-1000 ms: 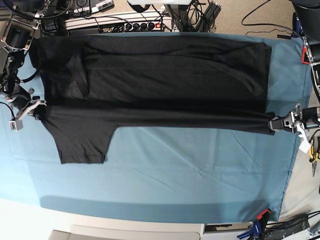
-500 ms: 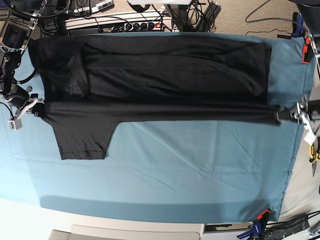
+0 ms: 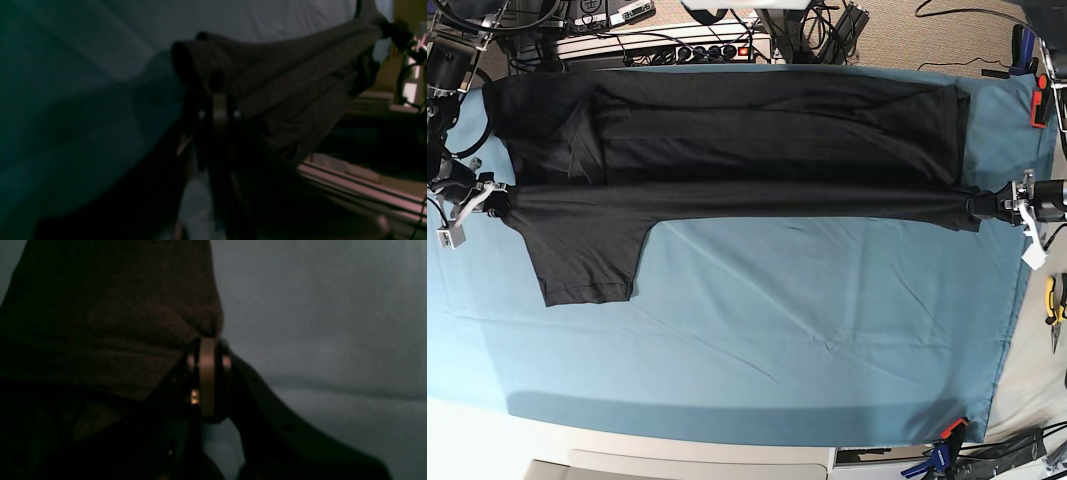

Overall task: Fold the T-shirt properly
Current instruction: 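Lift the hem with both grippers and fold it toward the shoulder edge, then lower the hem onto the shirt and open both grippers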

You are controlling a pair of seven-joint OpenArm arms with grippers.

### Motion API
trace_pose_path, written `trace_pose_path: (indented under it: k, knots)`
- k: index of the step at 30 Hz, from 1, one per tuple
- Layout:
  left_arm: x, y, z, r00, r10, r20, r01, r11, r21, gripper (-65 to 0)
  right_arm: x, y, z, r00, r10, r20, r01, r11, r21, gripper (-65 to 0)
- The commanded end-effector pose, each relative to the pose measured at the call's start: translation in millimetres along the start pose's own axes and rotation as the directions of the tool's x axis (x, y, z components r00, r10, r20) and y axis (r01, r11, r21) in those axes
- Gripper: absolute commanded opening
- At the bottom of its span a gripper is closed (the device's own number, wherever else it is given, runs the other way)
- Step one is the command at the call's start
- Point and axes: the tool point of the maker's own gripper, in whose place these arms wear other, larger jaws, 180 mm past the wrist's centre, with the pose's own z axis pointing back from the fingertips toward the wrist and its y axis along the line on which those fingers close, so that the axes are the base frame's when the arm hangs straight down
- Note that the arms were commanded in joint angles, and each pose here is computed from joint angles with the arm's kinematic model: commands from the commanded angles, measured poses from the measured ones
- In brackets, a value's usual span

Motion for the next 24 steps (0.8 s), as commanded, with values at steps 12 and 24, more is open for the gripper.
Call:
trace_pose_path:
  k: [12, 24]
  knots:
    - [-5.9, -2.0, 11.0, 1.0, -0.026, -0.011, 0.027, 0.999, 0.02, -65.0, 12.8, -11.5, 13.9, 0.999, 0.026, 0.026, -0.025, 0.999, -0.032, -65.0]
    - [-28.0, -13.0, 4.5, 0.994, -0.089, -0.068, 0.09, 0.996, 0.01, -65.0, 12.4, -12.0, 14.0, 0.999, 0.028, 0.024, -0.027, 0.999, -0.035, -65.0]
